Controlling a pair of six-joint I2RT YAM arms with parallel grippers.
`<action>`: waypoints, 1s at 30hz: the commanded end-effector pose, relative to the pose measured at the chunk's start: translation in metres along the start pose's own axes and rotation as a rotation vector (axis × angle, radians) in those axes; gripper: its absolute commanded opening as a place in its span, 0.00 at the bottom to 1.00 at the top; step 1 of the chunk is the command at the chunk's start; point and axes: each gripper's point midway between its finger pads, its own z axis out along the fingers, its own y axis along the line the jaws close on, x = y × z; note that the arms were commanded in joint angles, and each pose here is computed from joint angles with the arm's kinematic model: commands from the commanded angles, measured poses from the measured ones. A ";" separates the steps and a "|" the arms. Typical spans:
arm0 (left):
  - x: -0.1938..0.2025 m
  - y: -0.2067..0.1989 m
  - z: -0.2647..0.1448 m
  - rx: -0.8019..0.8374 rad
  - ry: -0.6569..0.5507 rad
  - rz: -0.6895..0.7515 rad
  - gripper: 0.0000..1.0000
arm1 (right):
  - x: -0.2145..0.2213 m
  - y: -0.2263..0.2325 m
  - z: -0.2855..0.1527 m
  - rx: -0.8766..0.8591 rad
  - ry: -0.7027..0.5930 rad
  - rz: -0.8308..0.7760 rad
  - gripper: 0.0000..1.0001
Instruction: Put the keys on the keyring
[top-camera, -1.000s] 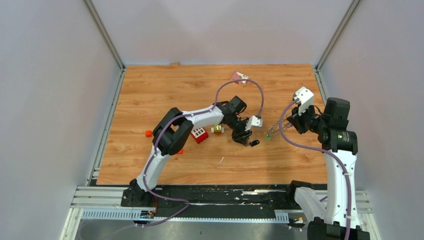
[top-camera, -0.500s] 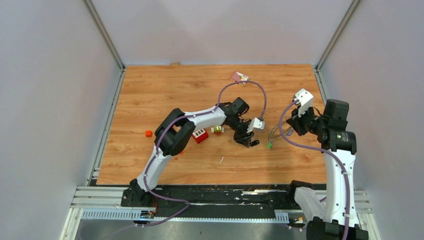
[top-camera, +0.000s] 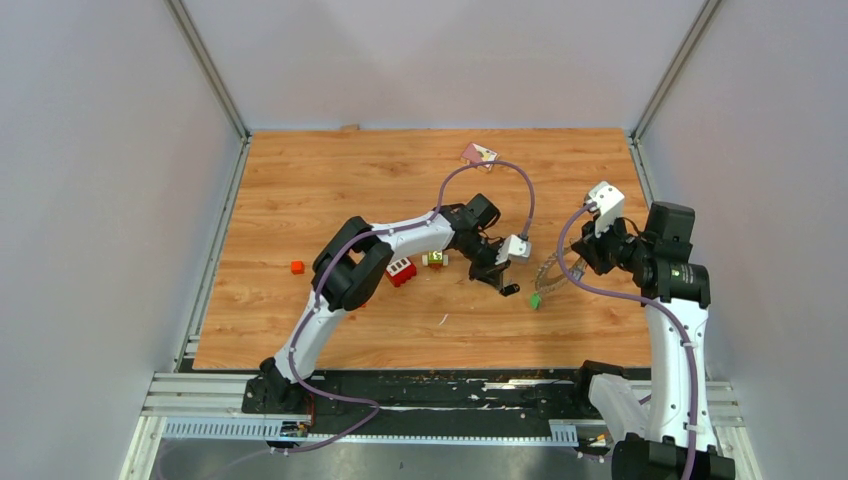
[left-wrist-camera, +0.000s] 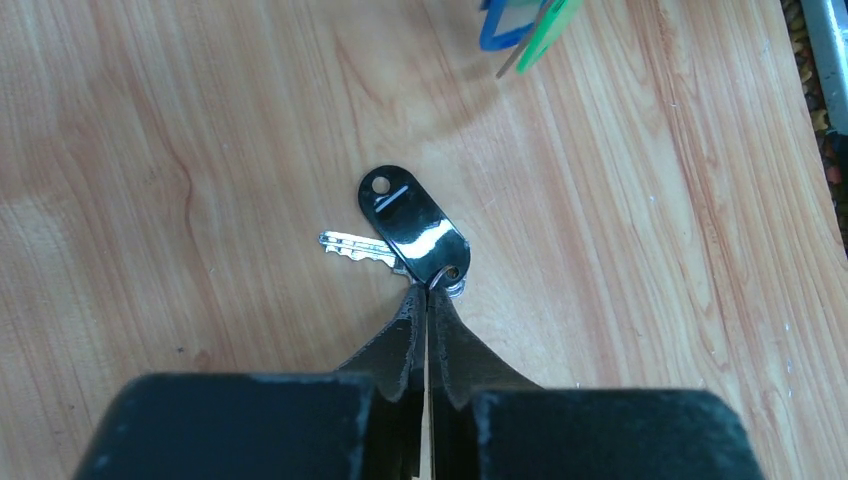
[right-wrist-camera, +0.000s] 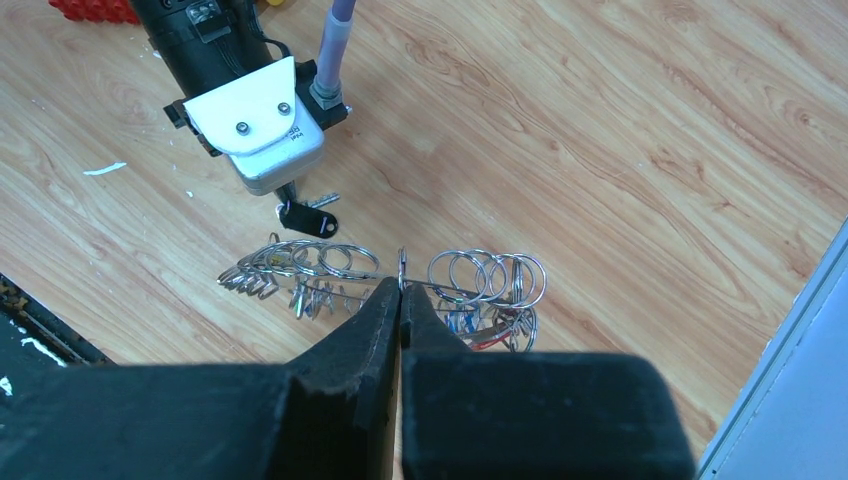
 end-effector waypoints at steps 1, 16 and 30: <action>-0.012 -0.006 -0.006 0.006 0.006 0.012 0.00 | -0.012 -0.002 -0.001 -0.002 -0.059 -0.046 0.00; -0.042 -0.042 -0.073 -0.152 -0.042 0.077 0.00 | -0.011 0.019 0.008 -0.128 -0.106 -0.078 0.00; -0.012 -0.046 -0.112 -0.414 -0.051 0.076 0.00 | -0.019 0.037 0.021 -0.235 -0.164 -0.096 0.00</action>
